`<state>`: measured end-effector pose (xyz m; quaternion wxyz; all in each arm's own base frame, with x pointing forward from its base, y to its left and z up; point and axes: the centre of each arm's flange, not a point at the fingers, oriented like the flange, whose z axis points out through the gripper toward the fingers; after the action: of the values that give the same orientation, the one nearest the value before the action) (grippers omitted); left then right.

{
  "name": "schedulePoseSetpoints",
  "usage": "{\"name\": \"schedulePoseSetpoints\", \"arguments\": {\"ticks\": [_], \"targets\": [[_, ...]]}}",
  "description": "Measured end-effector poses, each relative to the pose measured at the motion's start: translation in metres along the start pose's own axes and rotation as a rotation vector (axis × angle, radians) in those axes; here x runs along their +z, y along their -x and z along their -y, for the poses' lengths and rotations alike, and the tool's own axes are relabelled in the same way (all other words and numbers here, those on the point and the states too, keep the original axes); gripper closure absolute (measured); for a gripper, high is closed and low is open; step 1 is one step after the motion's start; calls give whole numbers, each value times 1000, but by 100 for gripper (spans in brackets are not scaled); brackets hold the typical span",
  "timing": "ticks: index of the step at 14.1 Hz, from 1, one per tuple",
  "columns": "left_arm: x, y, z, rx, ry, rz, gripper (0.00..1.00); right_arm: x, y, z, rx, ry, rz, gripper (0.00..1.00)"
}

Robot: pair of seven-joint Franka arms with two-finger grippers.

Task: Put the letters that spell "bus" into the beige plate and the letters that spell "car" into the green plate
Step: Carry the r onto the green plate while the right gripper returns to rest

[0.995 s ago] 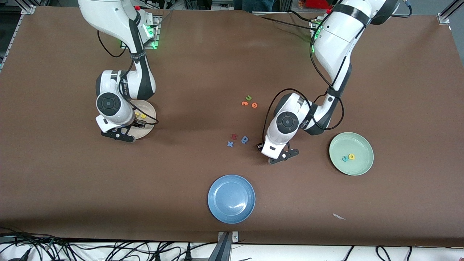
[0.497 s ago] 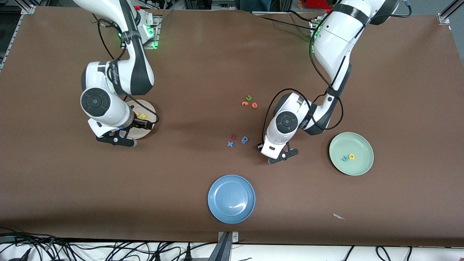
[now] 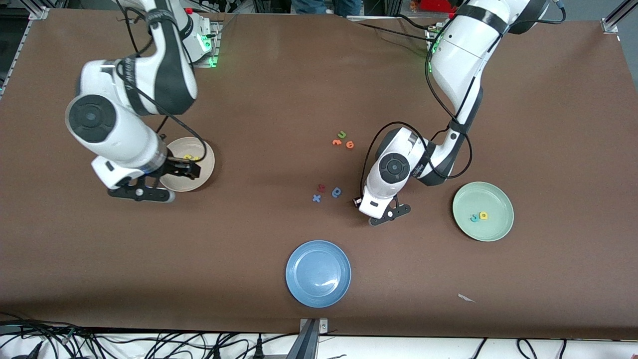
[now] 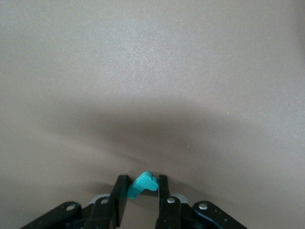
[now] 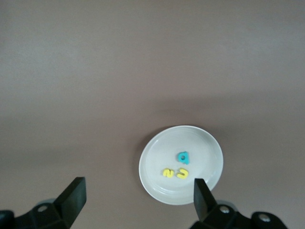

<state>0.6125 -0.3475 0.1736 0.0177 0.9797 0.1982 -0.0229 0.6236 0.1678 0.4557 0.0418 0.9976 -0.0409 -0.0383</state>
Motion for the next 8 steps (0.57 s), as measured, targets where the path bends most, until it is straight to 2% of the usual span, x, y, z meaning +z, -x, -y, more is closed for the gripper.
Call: {"name": "schedulePoseSetpoints", "arguments": {"ticks": [2,4,8], "targets": [[0,0,0,0,0,0,69,-20,6,-30,-23,-15,27,0],[0,0,0,0,0,0,70,-42,16,-58,-39,-3,14,0],[0,0,0,0,0,-1,70,-54,40,-93,-39,-50,-32,0]]}}
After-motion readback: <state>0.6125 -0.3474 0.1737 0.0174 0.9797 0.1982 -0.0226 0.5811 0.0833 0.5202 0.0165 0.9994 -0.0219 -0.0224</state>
